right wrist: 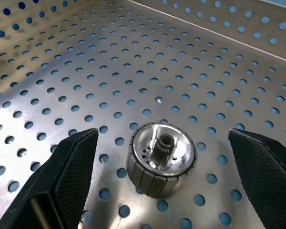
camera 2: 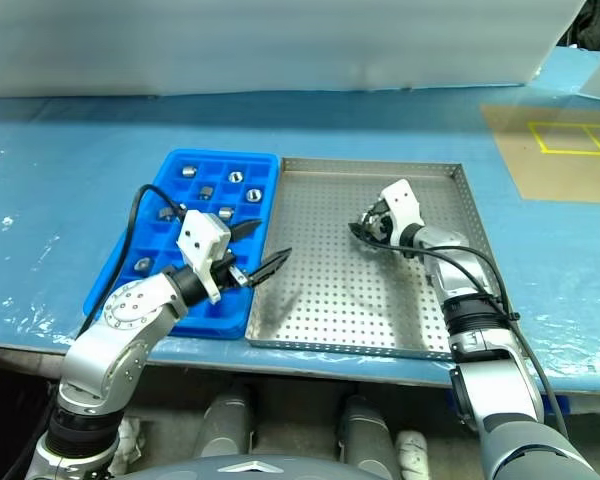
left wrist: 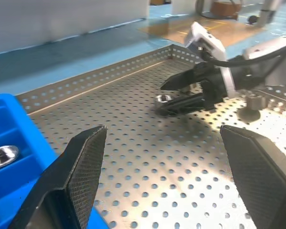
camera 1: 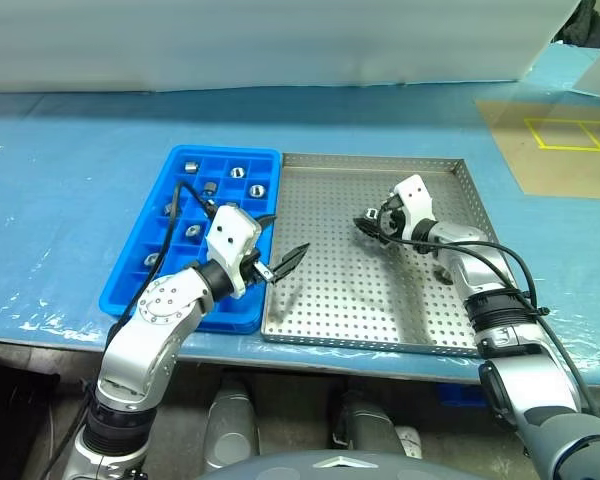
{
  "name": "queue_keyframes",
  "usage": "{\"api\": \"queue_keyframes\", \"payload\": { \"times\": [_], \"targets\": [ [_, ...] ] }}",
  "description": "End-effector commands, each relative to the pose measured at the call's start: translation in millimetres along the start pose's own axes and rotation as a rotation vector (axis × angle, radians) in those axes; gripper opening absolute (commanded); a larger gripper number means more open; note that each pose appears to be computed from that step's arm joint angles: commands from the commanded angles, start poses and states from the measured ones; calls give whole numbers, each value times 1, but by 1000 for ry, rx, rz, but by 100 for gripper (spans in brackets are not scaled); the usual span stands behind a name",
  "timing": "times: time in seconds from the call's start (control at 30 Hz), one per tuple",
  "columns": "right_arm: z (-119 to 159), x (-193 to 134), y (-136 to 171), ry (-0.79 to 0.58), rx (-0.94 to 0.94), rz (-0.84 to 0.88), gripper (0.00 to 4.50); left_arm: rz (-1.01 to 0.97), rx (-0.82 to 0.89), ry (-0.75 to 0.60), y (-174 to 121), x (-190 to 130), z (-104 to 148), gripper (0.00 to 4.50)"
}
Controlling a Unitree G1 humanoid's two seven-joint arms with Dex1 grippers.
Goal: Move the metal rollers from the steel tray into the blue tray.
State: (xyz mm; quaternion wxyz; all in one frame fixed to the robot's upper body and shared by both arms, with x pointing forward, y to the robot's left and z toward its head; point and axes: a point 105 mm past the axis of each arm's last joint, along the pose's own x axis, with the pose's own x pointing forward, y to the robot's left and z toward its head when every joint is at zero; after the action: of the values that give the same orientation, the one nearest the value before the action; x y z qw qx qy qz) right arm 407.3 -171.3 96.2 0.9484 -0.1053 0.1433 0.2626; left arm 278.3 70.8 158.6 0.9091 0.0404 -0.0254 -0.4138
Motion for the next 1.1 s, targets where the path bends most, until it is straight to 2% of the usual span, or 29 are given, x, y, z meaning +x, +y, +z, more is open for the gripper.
{"api": "queue_keyframes", "payload": {
  "times": [0.03, 0.1, 0.2, 0.37, 0.43, 0.6, 0.73, 0.93, 1.1],
  "targets": [
    [5, 2, -4, -6, 21, -22, 450, -40, 14, -51, -4, 0, 12, 403],
    [3, 5, -1, -2, 56, -12, 450, -37, 16, -50, -1, 0, 12, 403],
    [5, 9, 7, -9, 54, 26, 388, -37, 19, -47, 0, 0, 11, 407],
    [19, 12, 12, -66, 20, 37, 208, 8, 18, -44, 6, -6, 12, 407],
    [31, 13, 17, -115, 5, 58, 162, 19, 5, -48, 5, -10, 12, 407],
    [70, 16, 48, -269, -37, 180, 162, 86, -13, -30, 5, -25, 7, 407],
    [99, 18, 87, -351, -57, 333, 162, 219, -27, -6, 10, -43, -2, 407],
    [118, 27, 140, -375, -109, 490, 162, 369, -47, 11, 13, -59, -13, 407],
    [120, 32, 175, -354, -159, 598, 162, 457, -69, 0, 17, -67, -17, 407]
  ]
}}
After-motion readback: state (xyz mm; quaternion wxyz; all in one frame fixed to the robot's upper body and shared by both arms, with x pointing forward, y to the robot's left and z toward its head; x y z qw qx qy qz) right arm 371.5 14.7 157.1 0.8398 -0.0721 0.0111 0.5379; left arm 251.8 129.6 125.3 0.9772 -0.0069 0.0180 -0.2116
